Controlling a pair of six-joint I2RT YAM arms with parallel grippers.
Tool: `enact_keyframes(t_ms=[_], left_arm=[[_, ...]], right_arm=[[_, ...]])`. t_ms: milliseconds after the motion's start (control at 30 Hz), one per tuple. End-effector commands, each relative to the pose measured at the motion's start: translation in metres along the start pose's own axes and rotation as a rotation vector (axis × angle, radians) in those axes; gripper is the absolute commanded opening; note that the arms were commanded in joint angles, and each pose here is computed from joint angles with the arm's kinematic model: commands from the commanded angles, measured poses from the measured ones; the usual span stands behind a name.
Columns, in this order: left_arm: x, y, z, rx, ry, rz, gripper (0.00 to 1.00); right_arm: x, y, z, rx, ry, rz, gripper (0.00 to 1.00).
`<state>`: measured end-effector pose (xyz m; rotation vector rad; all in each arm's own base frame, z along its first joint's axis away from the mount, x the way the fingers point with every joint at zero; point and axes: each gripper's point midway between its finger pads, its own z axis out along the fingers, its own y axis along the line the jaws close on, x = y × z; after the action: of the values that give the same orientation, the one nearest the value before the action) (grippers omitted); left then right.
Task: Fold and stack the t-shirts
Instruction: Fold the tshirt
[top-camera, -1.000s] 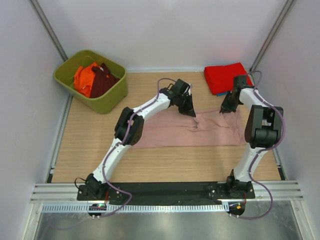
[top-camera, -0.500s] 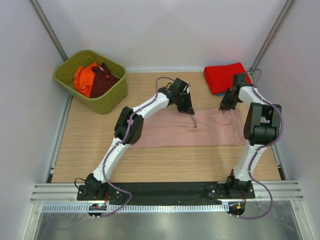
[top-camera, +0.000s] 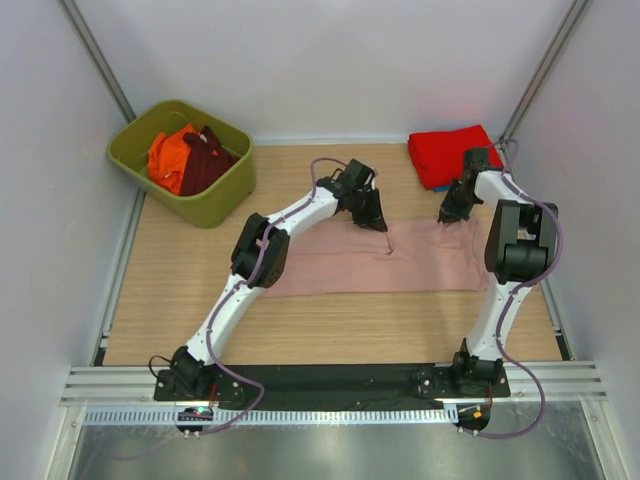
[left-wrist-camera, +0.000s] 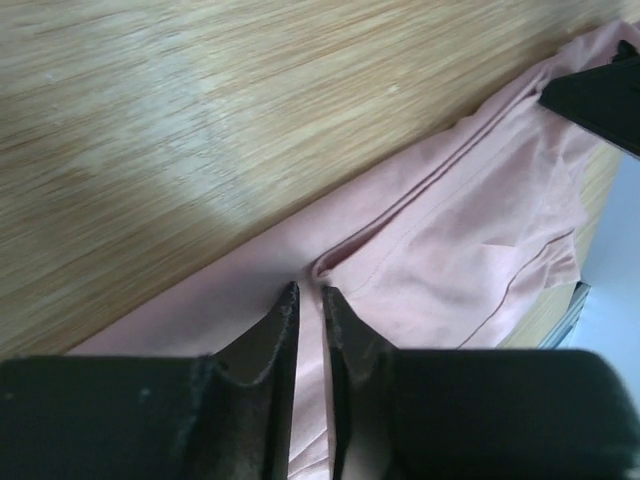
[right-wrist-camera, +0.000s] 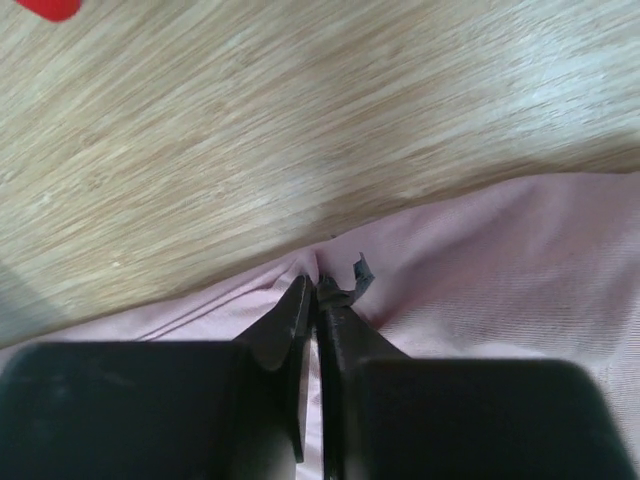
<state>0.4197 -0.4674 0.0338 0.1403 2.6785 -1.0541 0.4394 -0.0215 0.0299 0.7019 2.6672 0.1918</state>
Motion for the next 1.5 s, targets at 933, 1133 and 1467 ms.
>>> enact_keyframes(t_ms=[933,1133,1467], left_arm=[[0.086,0.085,-0.371,-0.541,-0.298,0.056,0.44],[0.1,0.096,-0.42,-0.628,-0.43,0.029,0.44],[0.106,0.098,-0.442,-0.655,-0.451,0.07,0.47]], right_arm=[[0.171,0.214,-0.09,0.026,0.006,-0.431,0.63],[0.247,0.274,-0.073,-0.008,0.015,-0.563,0.62],[0.316,0.261,-0.045,0.089,0.058,-0.692,0.62]])
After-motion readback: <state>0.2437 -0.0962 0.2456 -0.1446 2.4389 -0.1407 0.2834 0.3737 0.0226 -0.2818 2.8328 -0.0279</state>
